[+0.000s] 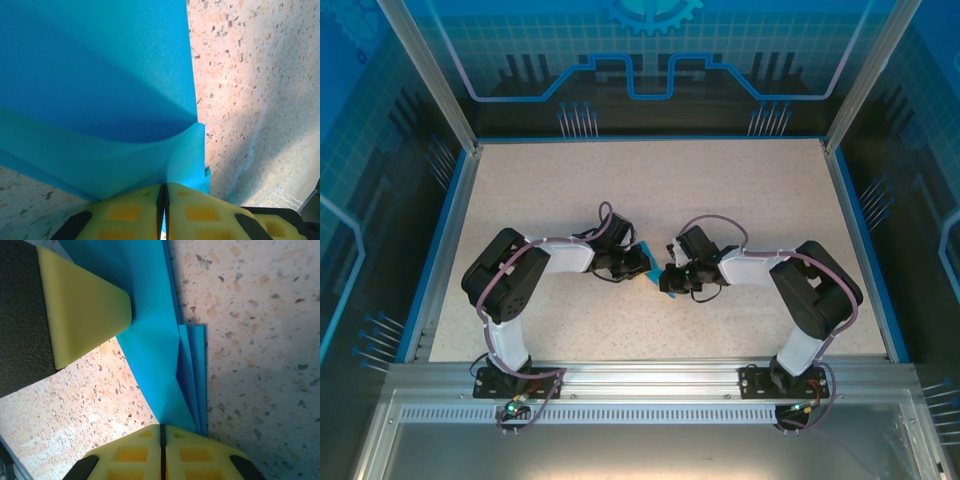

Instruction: Fold a paper plane with a square sheet of paper (pick it up from the middle)

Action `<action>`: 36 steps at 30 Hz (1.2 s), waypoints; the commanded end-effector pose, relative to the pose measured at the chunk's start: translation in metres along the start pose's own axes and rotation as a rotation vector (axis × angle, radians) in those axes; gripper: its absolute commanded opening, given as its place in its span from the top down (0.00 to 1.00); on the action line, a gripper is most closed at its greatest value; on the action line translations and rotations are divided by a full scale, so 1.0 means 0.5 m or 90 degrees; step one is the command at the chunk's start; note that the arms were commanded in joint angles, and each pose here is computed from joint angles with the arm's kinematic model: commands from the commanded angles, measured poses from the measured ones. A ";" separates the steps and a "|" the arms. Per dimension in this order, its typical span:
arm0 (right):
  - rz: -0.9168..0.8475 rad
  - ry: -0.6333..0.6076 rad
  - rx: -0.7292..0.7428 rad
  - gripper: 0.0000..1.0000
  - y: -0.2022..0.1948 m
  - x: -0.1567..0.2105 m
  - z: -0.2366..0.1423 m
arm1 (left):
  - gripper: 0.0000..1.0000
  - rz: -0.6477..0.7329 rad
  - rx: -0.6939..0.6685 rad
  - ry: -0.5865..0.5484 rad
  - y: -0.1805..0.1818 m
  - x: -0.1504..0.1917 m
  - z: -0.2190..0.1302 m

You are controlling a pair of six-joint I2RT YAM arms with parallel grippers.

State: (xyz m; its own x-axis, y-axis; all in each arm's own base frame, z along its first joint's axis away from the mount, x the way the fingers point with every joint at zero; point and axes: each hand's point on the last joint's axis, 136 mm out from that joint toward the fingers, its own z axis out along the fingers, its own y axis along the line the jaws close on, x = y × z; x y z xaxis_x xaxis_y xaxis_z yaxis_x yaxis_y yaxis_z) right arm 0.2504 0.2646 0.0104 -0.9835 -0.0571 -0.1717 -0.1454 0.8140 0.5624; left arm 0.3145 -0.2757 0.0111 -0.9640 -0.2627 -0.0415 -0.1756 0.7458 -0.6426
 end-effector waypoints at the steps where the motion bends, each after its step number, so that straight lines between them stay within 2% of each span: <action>1: 0.028 0.039 0.030 0.94 -0.038 0.044 -0.008 | 0.89 -0.037 -0.107 0.032 0.097 0.034 0.026; 4: 0.004 0.024 -0.022 0.93 0.000 0.034 -0.026 | 0.89 -0.038 -0.108 0.032 0.097 0.034 0.025; 8: 0.000 0.032 -0.035 0.93 0.007 0.041 -0.030 | 0.89 -0.038 -0.108 0.032 0.097 0.034 0.026; 22: 0.054 0.062 0.052 0.94 -0.083 0.075 -0.011 | 0.89 -0.036 -0.109 0.035 0.096 0.035 0.025; 29: 0.072 0.095 0.058 0.94 -0.109 0.109 0.001 | 0.89 -0.036 -0.110 0.035 0.095 0.034 0.025; 32: 0.065 0.077 0.007 0.94 -0.075 0.092 -0.012 | 0.89 -0.035 -0.110 0.036 0.095 0.035 0.025; 36: 0.026 -0.005 -0.050 0.93 -0.005 0.029 -0.065 | 0.89 -0.037 -0.109 0.035 0.093 0.034 0.023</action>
State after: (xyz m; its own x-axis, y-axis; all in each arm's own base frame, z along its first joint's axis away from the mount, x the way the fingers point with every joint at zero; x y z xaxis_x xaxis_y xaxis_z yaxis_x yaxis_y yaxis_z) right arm 0.2307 0.2492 0.0170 -0.9895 -0.0486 -0.1359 -0.1235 0.7721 0.6234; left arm 0.3147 -0.2757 0.0112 -0.9643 -0.2625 -0.0360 -0.1800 0.7485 -0.6383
